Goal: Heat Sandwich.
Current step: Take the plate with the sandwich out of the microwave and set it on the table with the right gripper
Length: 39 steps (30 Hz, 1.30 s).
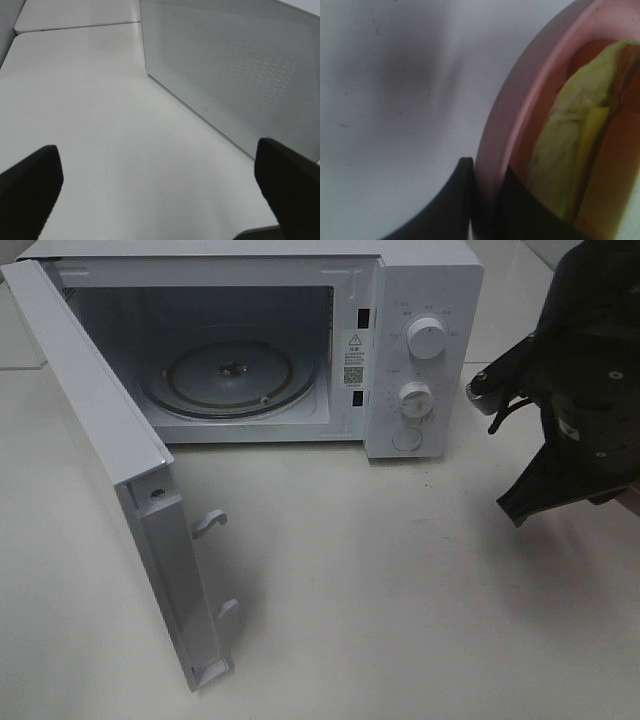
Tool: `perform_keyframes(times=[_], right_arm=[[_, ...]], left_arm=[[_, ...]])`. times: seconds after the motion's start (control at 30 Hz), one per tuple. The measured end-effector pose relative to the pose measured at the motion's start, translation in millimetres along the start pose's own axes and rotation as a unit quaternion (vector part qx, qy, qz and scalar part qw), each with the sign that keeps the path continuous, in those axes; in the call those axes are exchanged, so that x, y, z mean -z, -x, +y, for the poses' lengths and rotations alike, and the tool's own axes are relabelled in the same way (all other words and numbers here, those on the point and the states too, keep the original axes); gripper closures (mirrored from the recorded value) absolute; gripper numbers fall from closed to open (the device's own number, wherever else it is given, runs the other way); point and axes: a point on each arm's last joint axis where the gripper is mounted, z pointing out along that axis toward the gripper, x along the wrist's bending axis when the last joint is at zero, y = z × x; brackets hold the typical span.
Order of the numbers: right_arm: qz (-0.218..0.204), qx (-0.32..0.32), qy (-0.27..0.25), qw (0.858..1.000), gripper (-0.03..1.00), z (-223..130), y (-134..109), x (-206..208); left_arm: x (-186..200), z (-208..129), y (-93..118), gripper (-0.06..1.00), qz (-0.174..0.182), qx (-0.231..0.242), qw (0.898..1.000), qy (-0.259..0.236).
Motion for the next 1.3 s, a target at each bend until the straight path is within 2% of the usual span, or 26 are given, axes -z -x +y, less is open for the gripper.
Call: perform_keyframes(times=[0.33, 0.57, 1.13, 1.3], right_arm=[[0.002, -0.038, -0.024, 0.999, 0.88, 5, 19, -25], [0.004, -0.047, -0.041, 0.998, 0.88, 8, 22, -41], [0.009, -0.036, -0.067, 0.997, 0.88, 16, 3, -86], [-0.007, -0.038, -0.066, 0.997, 0.88, 18, -1, -94]], left_arm=[[0, 0, 0, -0.04, 0.0, 0.0, 1.0, 0.0], [0, 0, 0, -0.04, 0.0, 0.0, 1.0, 0.0], [0, 0, 0, -0.04, 0.0, 0.0, 1.0, 0.0], [0, 0, 0, -0.04, 0.0, 0.0, 1.0, 0.0]])
